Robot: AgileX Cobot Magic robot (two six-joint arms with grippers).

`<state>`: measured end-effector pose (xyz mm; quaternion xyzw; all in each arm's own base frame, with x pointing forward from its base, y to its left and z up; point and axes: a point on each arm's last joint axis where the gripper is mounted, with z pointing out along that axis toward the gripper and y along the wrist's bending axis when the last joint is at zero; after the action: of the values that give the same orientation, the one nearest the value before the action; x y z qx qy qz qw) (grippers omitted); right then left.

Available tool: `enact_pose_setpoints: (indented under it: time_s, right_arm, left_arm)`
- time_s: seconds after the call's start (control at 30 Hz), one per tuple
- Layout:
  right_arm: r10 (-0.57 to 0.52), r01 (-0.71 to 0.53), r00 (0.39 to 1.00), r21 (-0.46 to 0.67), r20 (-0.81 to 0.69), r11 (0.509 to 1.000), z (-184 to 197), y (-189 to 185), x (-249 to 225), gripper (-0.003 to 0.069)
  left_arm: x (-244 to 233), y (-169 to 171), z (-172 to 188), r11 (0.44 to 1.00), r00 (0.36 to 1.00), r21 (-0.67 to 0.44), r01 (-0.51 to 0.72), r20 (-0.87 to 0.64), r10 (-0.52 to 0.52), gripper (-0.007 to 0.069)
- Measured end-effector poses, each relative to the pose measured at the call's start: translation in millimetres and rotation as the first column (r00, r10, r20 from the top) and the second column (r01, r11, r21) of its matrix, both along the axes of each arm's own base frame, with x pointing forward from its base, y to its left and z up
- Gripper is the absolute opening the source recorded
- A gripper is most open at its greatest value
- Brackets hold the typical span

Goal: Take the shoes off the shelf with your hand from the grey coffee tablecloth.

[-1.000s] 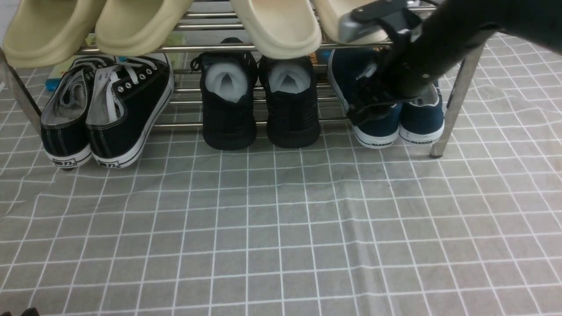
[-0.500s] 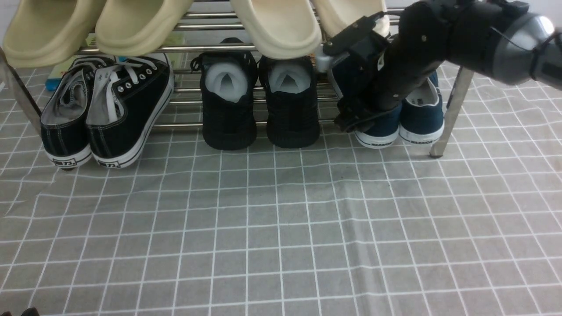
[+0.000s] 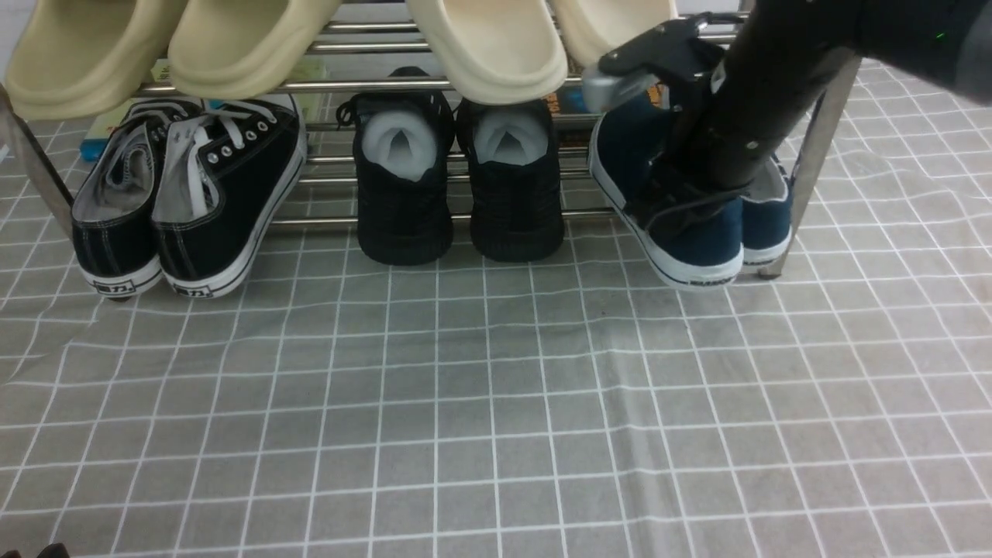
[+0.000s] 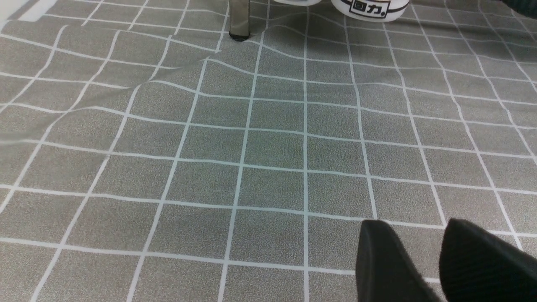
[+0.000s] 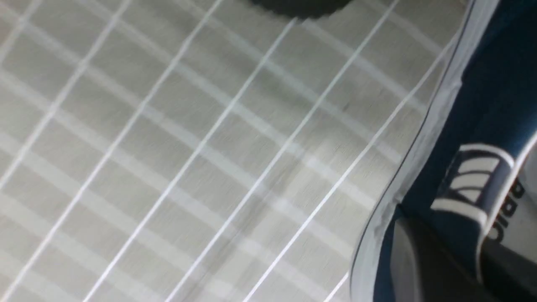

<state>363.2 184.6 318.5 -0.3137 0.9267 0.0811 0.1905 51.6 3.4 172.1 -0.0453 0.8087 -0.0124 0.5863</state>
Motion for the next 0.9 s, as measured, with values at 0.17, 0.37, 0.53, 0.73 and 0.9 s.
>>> enact_pose_setpoints:
  time_s: [0.17, 0.37, 0.53, 0.73, 0.9]
  right_arm:
    - [0.015, -0.014, 0.999, 0.039, -0.039, 0.999, 29.9, -1.7, -28.5, 0.0034]
    - [-0.008, 0.009, 1.000, 0.074, -0.012, 0.997, 52.4, -6.5, -58.5, 0.0034]
    - [-0.010, 0.015, 0.996, 0.062, -0.087, 0.998, 42.9, -9.7, -109.1, 0.0034]
    - [0.021, -0.019, 0.978, 0.013, -0.206, 1.000, -1.7, -2.5, -149.6, 0.0034]
    - [0.005, 0.003, 0.988, 0.049, -0.151, 0.999, -32.0, 7.1, -144.2, 0.0034]
  left_arm:
    - [0.0, 0.0, 0.0, 1.000, 1.000, 0.000, 0.000, 0.000, 0.000, 0.0240]
    - [0.0, 0.0, 0.0, 1.000, 1.000, 0.001, 0.000, 0.000, 0.000, 0.0240]
    - [0.0, 0.0, 0.0, 1.000, 1.000, 0.001, 0.000, 0.000, 0.000, 0.0240]
    - [0.0, 0.0, 0.0, 1.000, 1.000, 0.001, 0.000, 0.000, 0.000, 0.0240]
    - [0.0, 0.0, 0.0, 1.000, 1.000, 0.001, 0.000, 0.000, 0.000, 0.0240]
